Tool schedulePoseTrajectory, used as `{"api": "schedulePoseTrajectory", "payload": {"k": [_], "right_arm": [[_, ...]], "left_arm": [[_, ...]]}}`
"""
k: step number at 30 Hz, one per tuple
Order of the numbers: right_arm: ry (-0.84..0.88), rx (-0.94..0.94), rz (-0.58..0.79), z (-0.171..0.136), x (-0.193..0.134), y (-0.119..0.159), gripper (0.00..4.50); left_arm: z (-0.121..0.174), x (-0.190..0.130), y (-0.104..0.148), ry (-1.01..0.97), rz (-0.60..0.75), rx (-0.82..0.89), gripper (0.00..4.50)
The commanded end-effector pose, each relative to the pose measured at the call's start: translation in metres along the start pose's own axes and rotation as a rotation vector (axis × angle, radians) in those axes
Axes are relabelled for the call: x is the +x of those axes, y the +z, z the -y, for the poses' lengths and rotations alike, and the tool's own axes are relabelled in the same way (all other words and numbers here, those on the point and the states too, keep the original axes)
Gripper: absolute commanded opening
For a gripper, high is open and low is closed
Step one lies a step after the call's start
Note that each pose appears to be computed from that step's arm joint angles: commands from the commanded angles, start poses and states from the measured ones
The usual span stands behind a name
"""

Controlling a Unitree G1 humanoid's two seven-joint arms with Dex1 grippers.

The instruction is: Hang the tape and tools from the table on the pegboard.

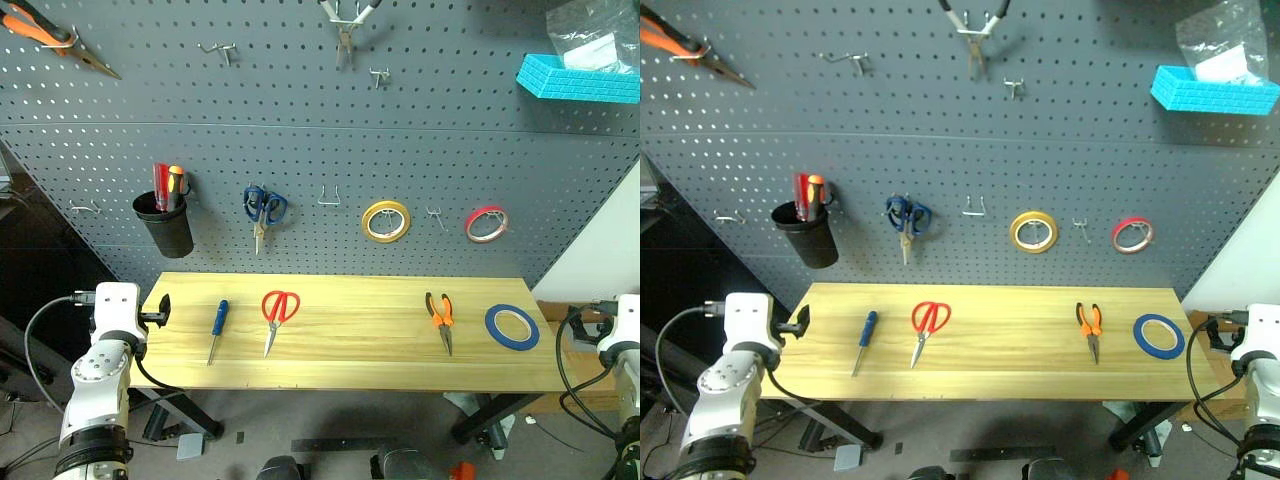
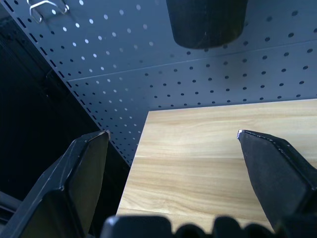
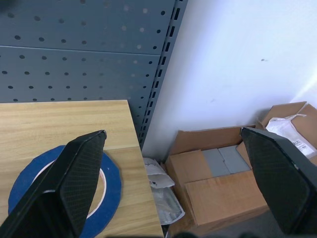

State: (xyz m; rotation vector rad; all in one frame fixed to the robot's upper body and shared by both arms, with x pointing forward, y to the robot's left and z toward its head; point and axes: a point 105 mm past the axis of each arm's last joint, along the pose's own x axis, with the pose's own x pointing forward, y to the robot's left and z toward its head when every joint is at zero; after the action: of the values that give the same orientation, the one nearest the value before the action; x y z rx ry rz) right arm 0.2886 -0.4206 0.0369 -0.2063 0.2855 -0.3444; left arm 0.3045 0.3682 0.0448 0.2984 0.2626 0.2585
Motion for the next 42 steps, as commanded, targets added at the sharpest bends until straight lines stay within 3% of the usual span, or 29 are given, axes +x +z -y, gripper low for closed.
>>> {"api": "schedulePoseTrajectory", "payload": {"k": [1, 11, 21, 25, 27, 35, 38, 42], "right_arm": [[-0.01, -0.005, 0.082, 0.006, 0.004, 0.025, 4.5], [0.08, -0.051, 0.109, -0.015, 0.008, 0.035, 4.5], [0.184, -0.076, 0.116, -0.04, 0.008, 0.045, 4.5], [0.268, -0.112, 0.106, -0.052, -0.004, 0.046, 4.5], [0.363, -0.136, 0.096, -0.072, -0.016, 0.049, 4.5], [0.475, -0.111, -0.002, -0.1, -0.031, 0.054, 4.5], [0.514, -0.088, -0.071, -0.108, -0.022, 0.057, 4.5], [0.589, -0.103, -0.126, -0.122, -0.014, 0.06, 4.5]], "left_arm": [[-0.005, 0.001, 0.018, 0.004, 0.064, 0.034, 4.46], [-0.01, -0.004, 0.016, 0.05, 0.069, -0.039, 4.46], [-0.005, -0.012, 0.015, 0.117, 0.041, -0.225, 4.46], [0.025, -0.013, 0.027, 0.0, 0.048, -0.279, 4.46], [0.057, -0.018, 0.04, -0.133, 0.081, -0.303, 4.46], [0.128, -0.04, 0.085, -0.521, 0.184, -0.133, 4.46], [0.181, -0.063, 0.11, -0.827, 0.255, 0.038, 4.46], [0.208, -0.081, 0.129, -1.04, 0.293, 0.096, 4.46]]}}
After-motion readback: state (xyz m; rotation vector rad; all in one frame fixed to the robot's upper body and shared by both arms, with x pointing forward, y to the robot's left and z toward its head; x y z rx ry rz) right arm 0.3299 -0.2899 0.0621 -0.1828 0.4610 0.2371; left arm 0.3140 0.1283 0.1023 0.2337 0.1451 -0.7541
